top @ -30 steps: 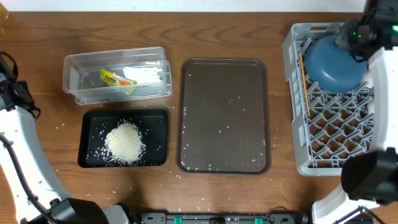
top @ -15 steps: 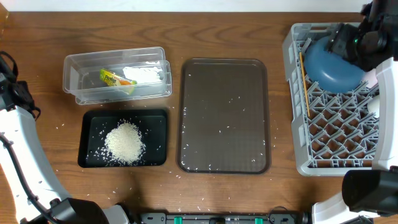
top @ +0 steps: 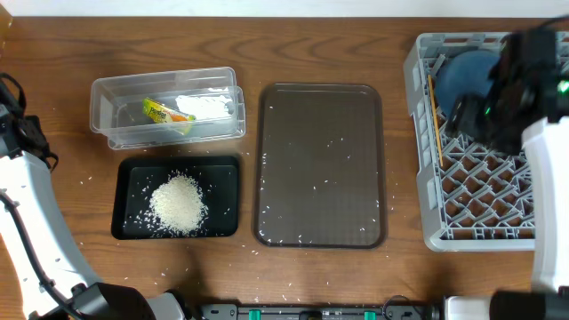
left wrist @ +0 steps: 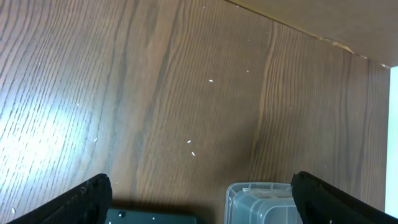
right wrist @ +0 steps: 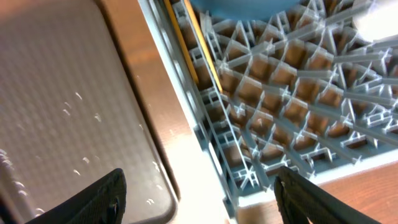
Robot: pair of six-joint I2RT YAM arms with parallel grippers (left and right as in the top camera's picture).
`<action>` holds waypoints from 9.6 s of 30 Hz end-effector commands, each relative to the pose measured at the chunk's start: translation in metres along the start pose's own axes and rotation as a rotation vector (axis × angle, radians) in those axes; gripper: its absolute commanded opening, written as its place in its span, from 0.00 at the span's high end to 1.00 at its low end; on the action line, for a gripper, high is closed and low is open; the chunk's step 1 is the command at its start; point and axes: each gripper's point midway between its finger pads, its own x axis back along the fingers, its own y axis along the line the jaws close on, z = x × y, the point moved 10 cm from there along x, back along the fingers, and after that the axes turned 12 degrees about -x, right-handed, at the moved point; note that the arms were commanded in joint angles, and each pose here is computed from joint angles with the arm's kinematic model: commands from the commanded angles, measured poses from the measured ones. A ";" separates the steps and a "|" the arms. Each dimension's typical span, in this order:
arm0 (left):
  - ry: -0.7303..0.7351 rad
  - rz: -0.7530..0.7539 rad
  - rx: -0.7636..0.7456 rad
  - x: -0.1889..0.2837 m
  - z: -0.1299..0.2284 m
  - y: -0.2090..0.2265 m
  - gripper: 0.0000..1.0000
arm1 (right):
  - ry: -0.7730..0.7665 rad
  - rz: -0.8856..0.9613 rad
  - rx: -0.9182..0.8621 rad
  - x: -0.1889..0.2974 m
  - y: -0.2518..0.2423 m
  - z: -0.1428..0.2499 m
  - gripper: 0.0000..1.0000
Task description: Sort waste into correct bins and load items into the dishwasher rack
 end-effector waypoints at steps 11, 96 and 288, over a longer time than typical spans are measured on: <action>-0.007 -0.016 -0.010 -0.002 -0.001 0.001 0.05 | -0.048 -0.042 -0.007 0.005 -0.017 0.067 0.01; -0.007 -0.016 -0.010 -0.002 -0.001 0.001 0.05 | -1.083 -0.595 0.385 -0.108 -0.072 0.167 0.01; -0.579 1.319 -1.175 -0.003 0.238 0.133 0.05 | -1.081 -0.594 0.385 -0.108 -0.072 0.167 0.01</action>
